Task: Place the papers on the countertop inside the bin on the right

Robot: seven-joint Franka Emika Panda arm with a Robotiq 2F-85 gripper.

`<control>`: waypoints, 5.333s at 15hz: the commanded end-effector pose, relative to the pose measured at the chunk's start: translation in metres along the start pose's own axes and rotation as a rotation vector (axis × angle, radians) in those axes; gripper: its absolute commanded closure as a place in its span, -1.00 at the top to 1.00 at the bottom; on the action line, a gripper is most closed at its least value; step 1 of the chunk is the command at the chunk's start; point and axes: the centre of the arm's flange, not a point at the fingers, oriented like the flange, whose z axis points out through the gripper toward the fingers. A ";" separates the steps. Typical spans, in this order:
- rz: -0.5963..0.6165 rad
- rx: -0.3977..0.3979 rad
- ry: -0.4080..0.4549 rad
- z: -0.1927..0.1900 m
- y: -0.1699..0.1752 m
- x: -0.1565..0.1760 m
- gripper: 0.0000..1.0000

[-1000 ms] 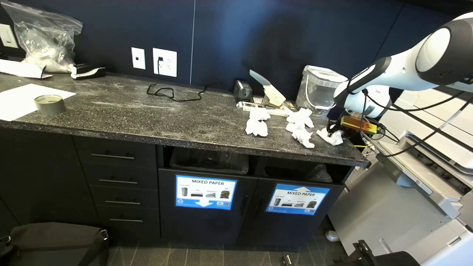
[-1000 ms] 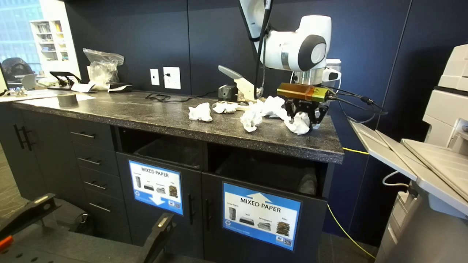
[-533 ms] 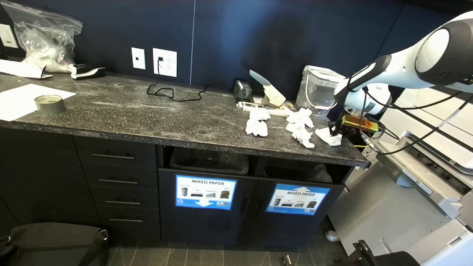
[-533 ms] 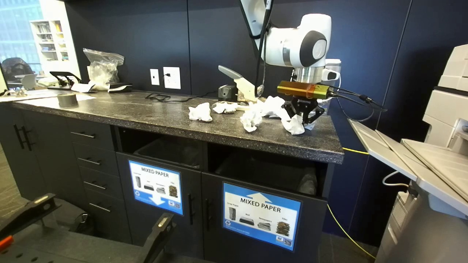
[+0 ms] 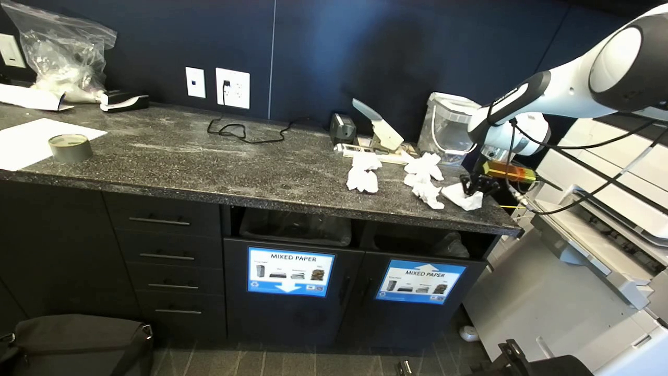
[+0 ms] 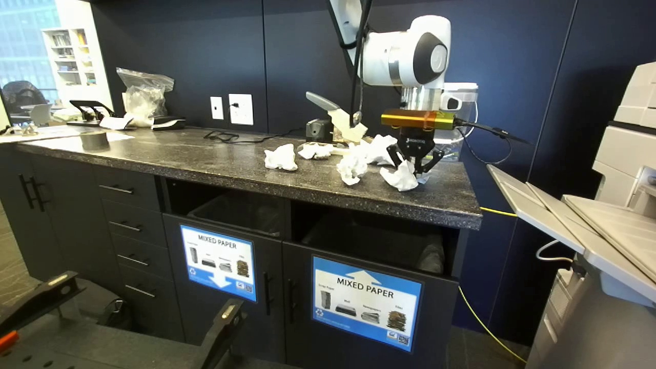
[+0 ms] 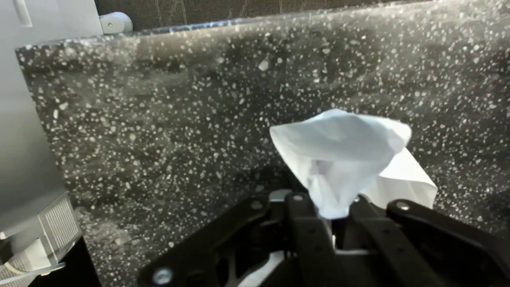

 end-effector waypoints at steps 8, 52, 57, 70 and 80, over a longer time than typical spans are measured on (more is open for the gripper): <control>0.046 -0.077 0.001 -0.055 -0.056 -0.125 -0.75; 0.063 0.132 0.762 0.201 -0.101 -0.194 -0.74; 0.125 0.147 0.848 0.216 -0.099 -0.177 -0.73; 0.142 0.162 0.906 0.245 -0.109 -0.135 -0.73; 0.131 0.132 0.864 0.245 -0.112 -0.129 0.50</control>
